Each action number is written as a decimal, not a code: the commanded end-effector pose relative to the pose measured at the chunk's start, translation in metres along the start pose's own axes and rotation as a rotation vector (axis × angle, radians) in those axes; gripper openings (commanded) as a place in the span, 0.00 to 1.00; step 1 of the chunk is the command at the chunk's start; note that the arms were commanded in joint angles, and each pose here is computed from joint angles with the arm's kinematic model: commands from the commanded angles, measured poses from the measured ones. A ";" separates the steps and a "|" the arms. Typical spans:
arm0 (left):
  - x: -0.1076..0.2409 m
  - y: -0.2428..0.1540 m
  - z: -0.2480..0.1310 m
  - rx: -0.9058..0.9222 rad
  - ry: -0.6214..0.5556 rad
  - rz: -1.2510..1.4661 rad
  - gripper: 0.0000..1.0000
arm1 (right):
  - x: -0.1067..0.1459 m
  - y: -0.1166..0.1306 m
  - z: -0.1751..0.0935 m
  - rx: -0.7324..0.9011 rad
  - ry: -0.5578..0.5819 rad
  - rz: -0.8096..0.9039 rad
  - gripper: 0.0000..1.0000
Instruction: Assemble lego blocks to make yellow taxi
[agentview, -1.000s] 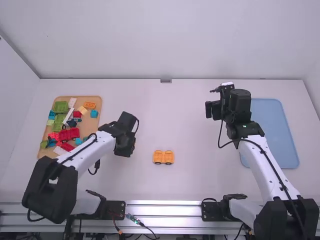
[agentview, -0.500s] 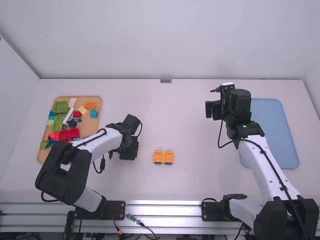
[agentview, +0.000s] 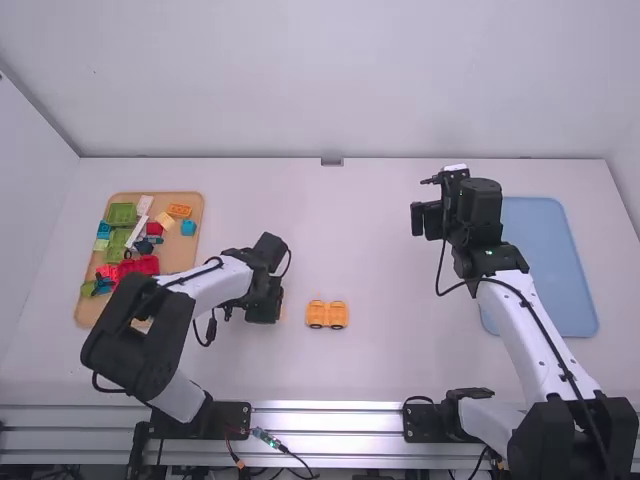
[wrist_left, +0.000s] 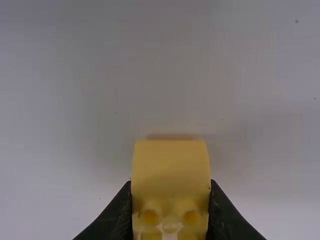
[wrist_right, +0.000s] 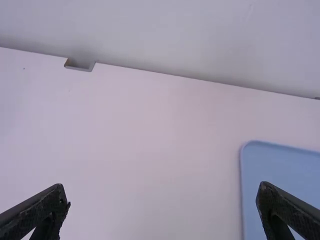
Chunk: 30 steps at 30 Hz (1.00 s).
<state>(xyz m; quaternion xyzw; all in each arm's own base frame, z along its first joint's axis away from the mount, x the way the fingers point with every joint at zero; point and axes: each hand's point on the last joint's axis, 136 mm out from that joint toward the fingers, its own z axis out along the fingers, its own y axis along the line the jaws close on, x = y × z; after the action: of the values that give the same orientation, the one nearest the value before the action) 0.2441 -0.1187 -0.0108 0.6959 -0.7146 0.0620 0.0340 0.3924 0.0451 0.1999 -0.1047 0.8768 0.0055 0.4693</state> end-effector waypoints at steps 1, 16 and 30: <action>-0.001 0.003 0.002 -0.016 -0.002 -0.009 0.02 | -0.007 -0.001 -0.002 0.005 -0.013 0.000 0.99; 0.002 0.004 0.002 -0.021 0.010 -0.007 0.80 | -0.006 -0.001 -0.001 0.003 -0.010 0.001 0.99; 0.022 -0.048 -0.060 0.177 0.130 0.738 0.98 | -0.005 -0.001 -0.001 0.003 -0.005 0.001 0.99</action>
<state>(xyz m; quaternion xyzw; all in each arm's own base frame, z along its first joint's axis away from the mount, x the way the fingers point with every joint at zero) 0.2713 -0.1305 0.0271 0.5205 -0.8415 0.1400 0.0379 0.3917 0.0449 0.1990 -0.1056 0.8779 0.0047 0.4671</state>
